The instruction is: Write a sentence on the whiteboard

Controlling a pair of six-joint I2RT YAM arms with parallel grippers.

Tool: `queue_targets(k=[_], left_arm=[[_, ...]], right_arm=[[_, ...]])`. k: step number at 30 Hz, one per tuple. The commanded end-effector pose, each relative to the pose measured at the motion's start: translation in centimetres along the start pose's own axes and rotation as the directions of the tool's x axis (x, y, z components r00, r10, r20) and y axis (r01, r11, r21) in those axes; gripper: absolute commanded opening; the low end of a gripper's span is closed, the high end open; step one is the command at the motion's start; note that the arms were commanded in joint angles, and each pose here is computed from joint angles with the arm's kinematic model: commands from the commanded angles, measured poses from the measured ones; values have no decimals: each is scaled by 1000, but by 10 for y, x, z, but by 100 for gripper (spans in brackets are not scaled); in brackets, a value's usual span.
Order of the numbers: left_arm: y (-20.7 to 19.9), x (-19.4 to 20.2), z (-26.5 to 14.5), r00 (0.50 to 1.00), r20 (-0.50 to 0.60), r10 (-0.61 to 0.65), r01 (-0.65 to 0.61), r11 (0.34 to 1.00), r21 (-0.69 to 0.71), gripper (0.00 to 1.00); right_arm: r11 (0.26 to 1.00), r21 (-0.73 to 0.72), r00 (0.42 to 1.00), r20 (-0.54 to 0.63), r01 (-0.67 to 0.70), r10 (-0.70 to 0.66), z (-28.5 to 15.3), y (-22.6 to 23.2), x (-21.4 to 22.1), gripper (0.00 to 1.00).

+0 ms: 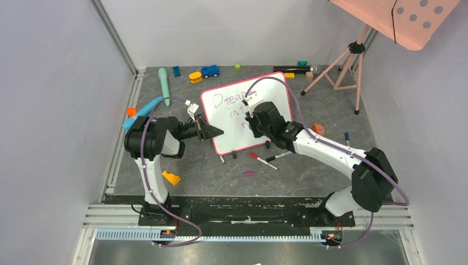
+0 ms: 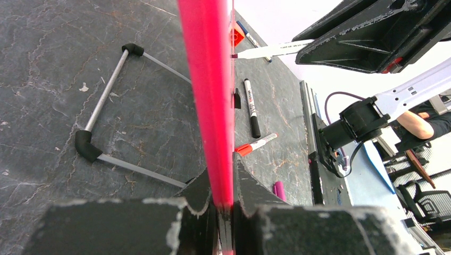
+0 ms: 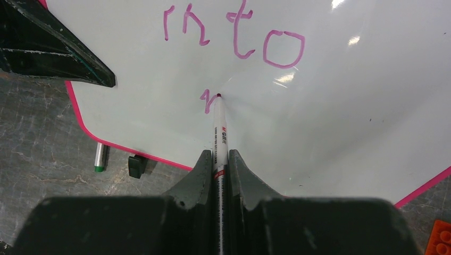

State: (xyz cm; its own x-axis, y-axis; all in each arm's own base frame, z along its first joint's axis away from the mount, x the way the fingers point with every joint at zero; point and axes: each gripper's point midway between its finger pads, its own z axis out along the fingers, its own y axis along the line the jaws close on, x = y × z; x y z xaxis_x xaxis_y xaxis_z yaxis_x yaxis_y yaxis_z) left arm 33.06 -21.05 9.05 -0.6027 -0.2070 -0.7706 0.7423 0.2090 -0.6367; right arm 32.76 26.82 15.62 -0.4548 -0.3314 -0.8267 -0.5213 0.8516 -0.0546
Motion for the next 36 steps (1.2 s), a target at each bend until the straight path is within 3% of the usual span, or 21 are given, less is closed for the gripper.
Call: queue_targets(k=[1,19,36], left_arm=[[19,1,-5,981,18,192,-191,981,-29,2],[20,1,-5,983,18,184,-183,983,-30,2],[20,1,-5,983,16,184,-184,983,-27,2]], right_arm=[[1000,-8,995,94,-20,21,-14,-5,-32,0],[1000,-22,999,41,2,-1,-8,-3,-3,0],[1000,-12,1000,30,8,-7,1,-4,-1,0]])
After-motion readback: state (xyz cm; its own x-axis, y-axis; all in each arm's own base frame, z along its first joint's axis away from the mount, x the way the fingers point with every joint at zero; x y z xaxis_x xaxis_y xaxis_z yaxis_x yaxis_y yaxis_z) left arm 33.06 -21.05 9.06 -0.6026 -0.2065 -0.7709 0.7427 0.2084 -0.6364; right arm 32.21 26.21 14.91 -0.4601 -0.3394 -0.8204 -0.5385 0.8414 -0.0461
